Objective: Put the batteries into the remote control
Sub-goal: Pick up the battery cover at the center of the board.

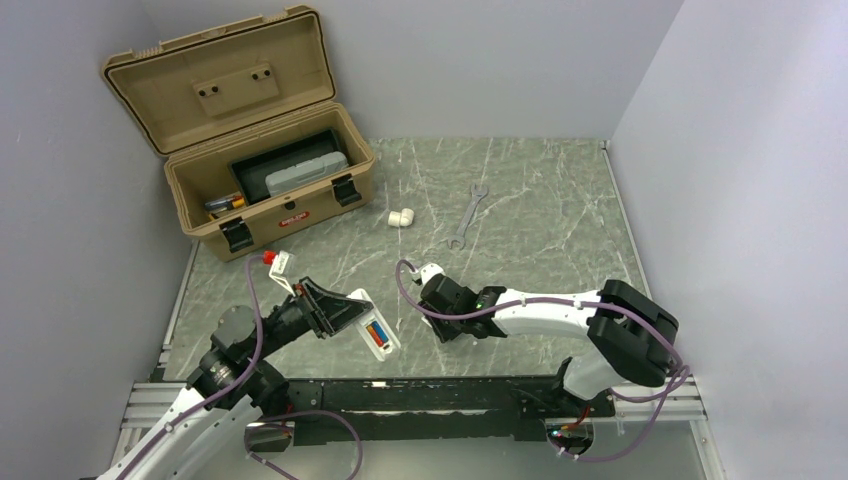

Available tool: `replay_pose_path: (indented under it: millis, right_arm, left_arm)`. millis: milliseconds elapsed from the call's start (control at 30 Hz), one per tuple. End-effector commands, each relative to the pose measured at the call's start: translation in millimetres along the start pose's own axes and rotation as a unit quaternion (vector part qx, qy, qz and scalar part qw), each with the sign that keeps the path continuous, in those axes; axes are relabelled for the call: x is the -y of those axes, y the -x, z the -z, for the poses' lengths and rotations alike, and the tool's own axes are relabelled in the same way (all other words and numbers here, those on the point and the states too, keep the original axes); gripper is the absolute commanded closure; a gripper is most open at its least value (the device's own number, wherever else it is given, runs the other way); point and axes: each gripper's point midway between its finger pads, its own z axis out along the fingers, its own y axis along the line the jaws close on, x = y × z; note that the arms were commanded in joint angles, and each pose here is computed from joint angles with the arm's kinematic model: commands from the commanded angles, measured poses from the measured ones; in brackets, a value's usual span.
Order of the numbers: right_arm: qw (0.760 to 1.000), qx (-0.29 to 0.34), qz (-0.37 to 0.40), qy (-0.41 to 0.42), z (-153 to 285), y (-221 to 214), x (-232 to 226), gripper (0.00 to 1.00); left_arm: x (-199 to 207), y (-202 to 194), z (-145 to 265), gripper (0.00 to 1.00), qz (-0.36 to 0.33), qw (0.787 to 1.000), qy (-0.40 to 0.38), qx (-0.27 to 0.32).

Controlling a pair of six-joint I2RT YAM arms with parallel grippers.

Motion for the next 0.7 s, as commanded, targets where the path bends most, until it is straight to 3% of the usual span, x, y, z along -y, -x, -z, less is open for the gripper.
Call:
replay_pose_path:
  millis: [0,267,467,667]
  right_arm:
    - [1.000,-0.026,0.002,0.015,-5,-12,-5,0.70]
    - [1.000,0.001,-0.013,0.009,6,1,-3,0.76]
    - [0.998,0.037,-0.051,-0.011,29,12,6,0.86]
    - [0.994,0.079,-0.077,-0.012,65,26,12,0.92]
  left_arm:
    - [18,8,0,1.00,-0.009,0.999,-0.033,0.012]
    - [12,6,-1,1.00,-0.005,1.000,-0.025,0.011]
    - [-24,-5,-6,1.00,0.014,1.000,0.011,0.018]
    - [-45,-9,-14,1.00,0.044,0.997,-0.013,0.054]
